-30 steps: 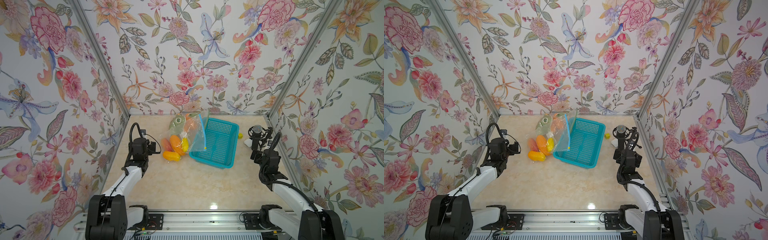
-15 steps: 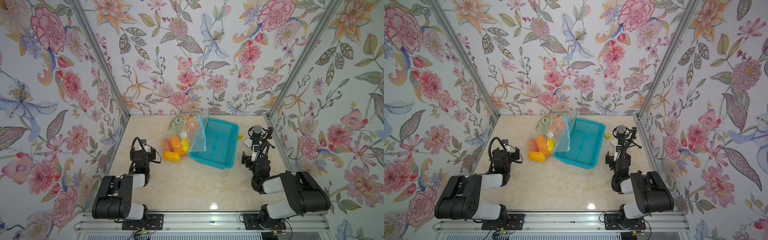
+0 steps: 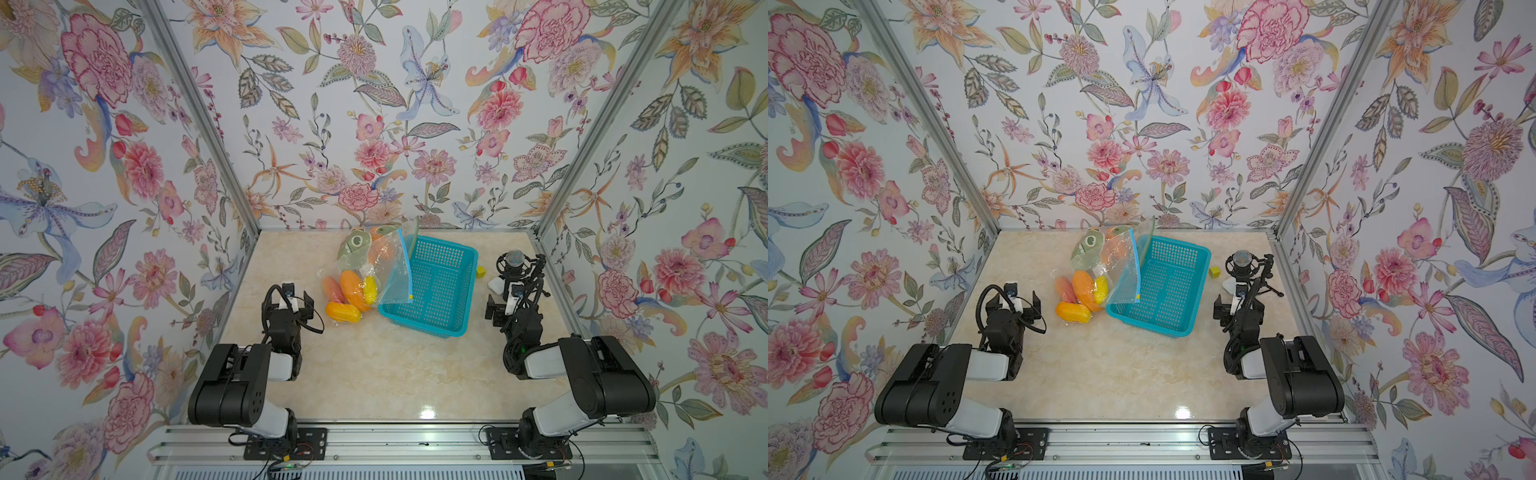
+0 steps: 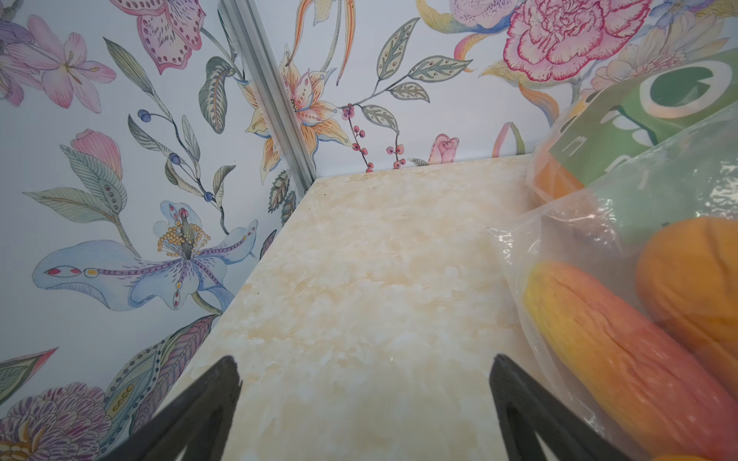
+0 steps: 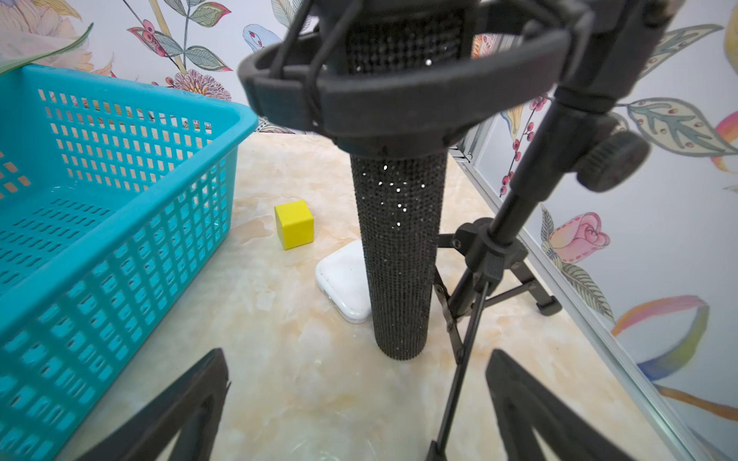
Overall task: Place the mango in a zip-top bag and seal the zipper
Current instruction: Reset both arms
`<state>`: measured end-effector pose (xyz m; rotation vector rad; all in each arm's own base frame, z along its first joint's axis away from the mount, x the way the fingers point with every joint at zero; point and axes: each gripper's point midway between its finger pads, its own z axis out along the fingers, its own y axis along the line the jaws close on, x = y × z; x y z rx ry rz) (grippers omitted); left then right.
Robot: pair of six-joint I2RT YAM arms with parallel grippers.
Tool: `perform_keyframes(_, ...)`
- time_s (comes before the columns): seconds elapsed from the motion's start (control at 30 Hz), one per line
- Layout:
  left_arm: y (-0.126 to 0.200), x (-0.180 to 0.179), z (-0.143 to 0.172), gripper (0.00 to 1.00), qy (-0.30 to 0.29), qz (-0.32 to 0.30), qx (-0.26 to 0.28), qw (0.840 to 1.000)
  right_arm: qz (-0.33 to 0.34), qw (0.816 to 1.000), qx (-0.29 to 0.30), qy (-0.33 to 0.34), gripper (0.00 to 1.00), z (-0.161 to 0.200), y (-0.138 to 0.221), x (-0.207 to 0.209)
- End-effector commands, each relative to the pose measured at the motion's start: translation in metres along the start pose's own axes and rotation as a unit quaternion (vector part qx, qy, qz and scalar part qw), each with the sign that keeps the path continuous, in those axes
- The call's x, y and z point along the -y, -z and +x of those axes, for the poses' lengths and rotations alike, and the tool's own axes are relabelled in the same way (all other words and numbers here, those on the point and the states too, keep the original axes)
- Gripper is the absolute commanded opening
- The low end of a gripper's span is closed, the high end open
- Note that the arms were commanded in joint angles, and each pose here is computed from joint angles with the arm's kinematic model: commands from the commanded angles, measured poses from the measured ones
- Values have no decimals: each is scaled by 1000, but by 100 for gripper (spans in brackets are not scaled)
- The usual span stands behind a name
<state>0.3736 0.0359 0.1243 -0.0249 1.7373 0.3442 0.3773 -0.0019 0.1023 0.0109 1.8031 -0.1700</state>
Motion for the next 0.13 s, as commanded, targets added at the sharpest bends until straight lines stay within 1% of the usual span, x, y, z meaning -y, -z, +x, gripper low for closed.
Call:
perform_keyframes(0.0,-1,1,-10,99,2,-2,20,1000,-11,1000,11,-5,100,-7,-3,-2)
perform_keyframes(0.1,4,-1,-11,99,3,-7,26,1000,-18,1000,6,-11,100,-7,-6,-1)
